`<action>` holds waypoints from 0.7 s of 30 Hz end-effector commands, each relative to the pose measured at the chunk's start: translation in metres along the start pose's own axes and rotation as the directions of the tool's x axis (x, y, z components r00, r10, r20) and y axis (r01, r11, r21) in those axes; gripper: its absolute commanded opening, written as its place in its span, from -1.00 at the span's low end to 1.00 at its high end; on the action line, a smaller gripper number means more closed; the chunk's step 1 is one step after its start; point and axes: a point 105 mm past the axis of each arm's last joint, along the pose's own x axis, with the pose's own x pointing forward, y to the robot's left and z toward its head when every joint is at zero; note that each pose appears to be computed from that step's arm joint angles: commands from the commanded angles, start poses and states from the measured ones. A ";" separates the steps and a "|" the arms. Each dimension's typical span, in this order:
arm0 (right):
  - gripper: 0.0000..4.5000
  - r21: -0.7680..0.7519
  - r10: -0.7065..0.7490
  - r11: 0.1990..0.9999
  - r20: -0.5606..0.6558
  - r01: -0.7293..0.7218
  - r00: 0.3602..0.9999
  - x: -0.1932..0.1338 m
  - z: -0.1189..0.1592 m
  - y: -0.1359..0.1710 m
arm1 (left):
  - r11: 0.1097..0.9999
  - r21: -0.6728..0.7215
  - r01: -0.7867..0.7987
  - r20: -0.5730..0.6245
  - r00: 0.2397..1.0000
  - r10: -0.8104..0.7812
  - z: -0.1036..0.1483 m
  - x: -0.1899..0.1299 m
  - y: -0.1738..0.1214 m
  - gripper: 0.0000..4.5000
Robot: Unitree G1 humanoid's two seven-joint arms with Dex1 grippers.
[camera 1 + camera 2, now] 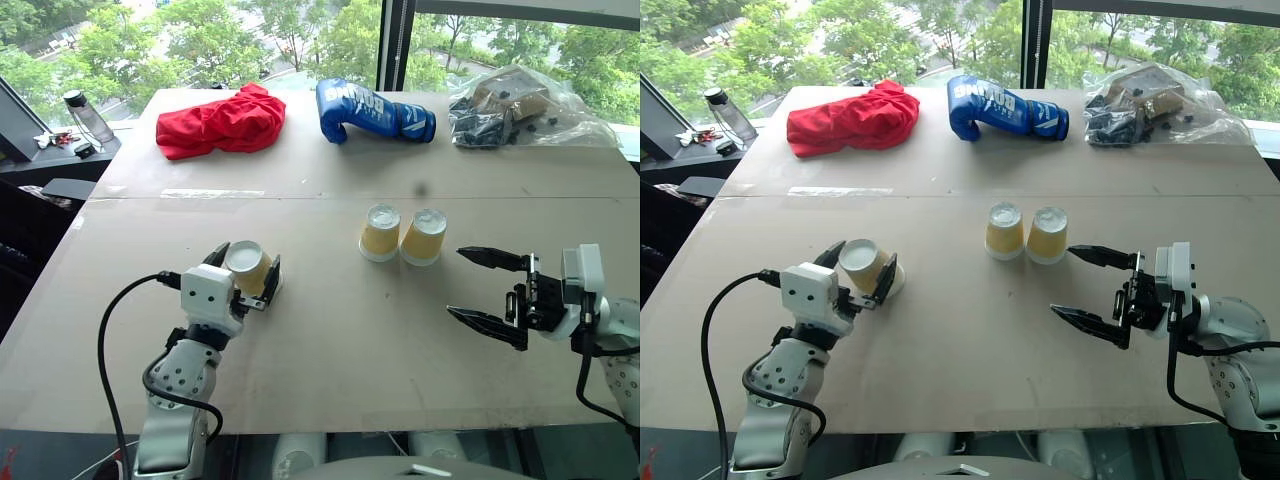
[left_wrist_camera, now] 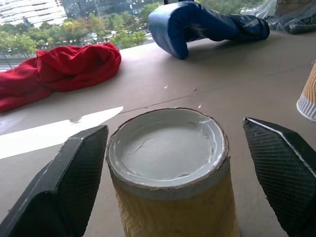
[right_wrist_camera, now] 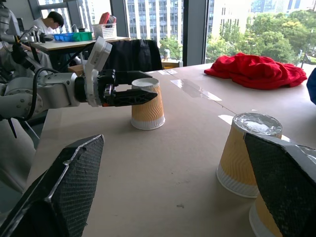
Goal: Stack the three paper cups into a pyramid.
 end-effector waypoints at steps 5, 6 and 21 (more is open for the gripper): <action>1.00 -0.039 0.008 0.999 0.028 -0.007 1.000 0.002 0.011 0.002 | 1.000 -0.018 0.004 0.017 1.000 -0.004 0.002 0.000 0.000 0.48; 1.00 -0.040 0.008 0.999 0.028 -0.007 1.000 0.002 0.011 0.001 | 1.000 -0.018 0.002 0.016 1.000 -0.002 0.002 0.000 0.000 0.23; 1.00 -0.040 -0.132 0.990 0.059 0.135 0.989 -0.015 0.015 -0.013 | 0.977 0.018 0.212 0.232 0.950 -0.211 0.102 0.098 -0.007 0.12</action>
